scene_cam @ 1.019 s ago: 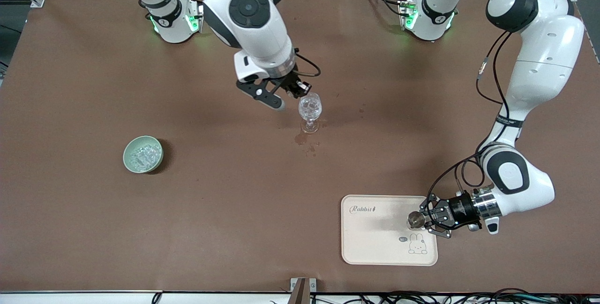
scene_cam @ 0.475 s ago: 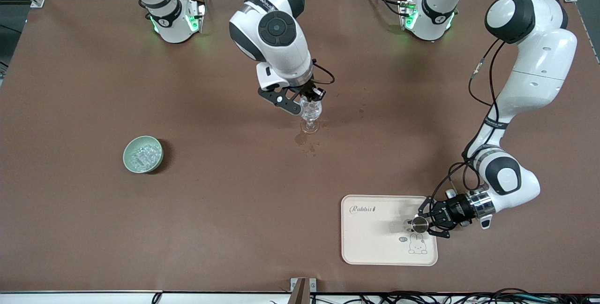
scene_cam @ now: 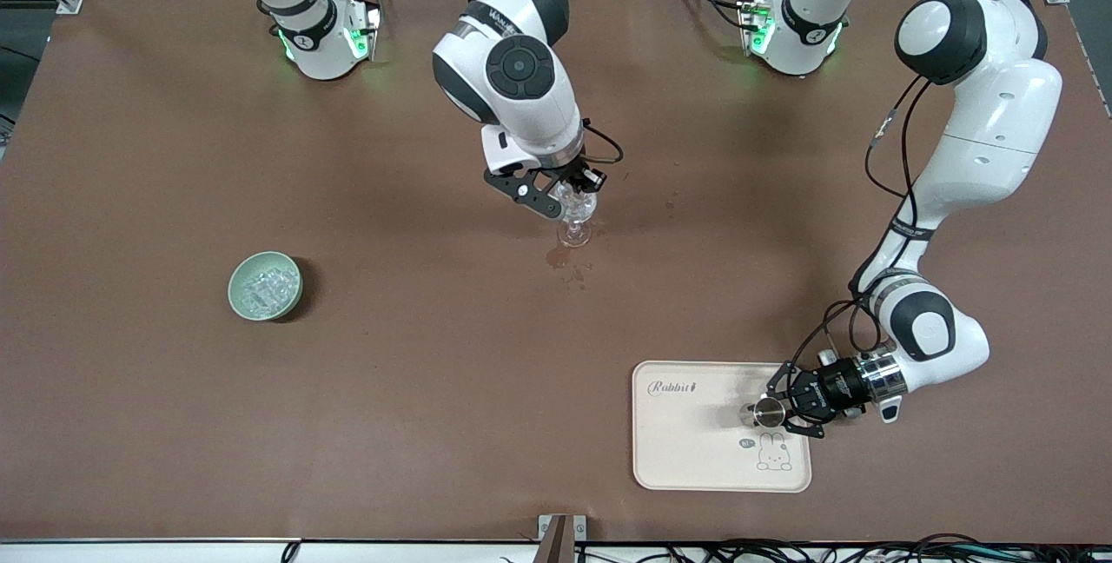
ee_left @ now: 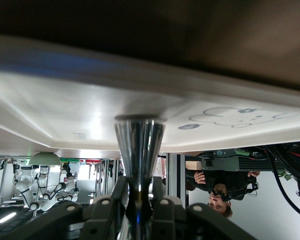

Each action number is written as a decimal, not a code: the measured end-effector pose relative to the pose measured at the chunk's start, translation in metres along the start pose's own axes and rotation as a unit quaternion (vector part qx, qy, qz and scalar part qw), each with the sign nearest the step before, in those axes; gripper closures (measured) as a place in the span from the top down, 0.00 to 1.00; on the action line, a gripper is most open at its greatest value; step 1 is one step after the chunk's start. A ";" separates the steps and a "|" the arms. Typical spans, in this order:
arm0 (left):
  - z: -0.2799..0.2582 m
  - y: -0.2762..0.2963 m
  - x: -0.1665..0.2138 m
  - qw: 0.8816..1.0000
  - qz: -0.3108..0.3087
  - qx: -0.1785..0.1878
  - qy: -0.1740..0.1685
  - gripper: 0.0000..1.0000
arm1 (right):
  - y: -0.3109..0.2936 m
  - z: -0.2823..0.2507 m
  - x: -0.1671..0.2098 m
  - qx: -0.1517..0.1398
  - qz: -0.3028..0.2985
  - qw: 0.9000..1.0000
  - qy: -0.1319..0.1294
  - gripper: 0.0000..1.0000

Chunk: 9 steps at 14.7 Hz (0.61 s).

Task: Pour wine and add ice with both arms
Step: 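Set the jigger on the tray while the right gripper holds ice above the glass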

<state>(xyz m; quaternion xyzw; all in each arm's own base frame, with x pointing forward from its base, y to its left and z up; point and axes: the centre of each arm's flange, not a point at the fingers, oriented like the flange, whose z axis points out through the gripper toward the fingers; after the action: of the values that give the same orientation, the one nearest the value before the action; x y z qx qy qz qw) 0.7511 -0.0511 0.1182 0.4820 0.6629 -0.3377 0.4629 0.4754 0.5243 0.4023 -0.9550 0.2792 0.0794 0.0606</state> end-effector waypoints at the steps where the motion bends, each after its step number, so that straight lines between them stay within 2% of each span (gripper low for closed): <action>1: 0.000 0.000 0.001 1.000 0.000 0.000 0.000 0.29 | 0.000 0.000 -0.002 0.000 -0.001 1.000 0.000 0.23; 3: 0.000 0.000 0.000 1.000 0.002 0.000 -0.001 0.42 | -0.001 0.002 -0.007 -0.001 -0.005 1.000 -0.001 0.23; 6: 0.000 0.001 -0.003 1.000 0.018 0.002 0.001 0.71 | -0.003 0.009 -0.018 -0.007 -0.011 1.000 -0.003 0.23; 7: -0.002 0.003 -0.005 0.999 0.037 0.008 0.012 0.80 | -0.003 0.012 -0.021 -0.009 -0.013 1.000 -0.004 0.23; 9: -0.016 0.010 -0.014 0.994 0.090 0.028 0.057 0.99 | -0.004 0.015 -0.023 -0.011 -0.015 1.000 -0.005 0.23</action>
<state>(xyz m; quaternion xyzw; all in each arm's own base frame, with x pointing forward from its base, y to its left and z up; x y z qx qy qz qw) 0.7580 -0.0387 0.1370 0.5710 0.6320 -0.2853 0.4395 0.4561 0.5420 0.3922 -0.9593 0.2636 0.0861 0.0526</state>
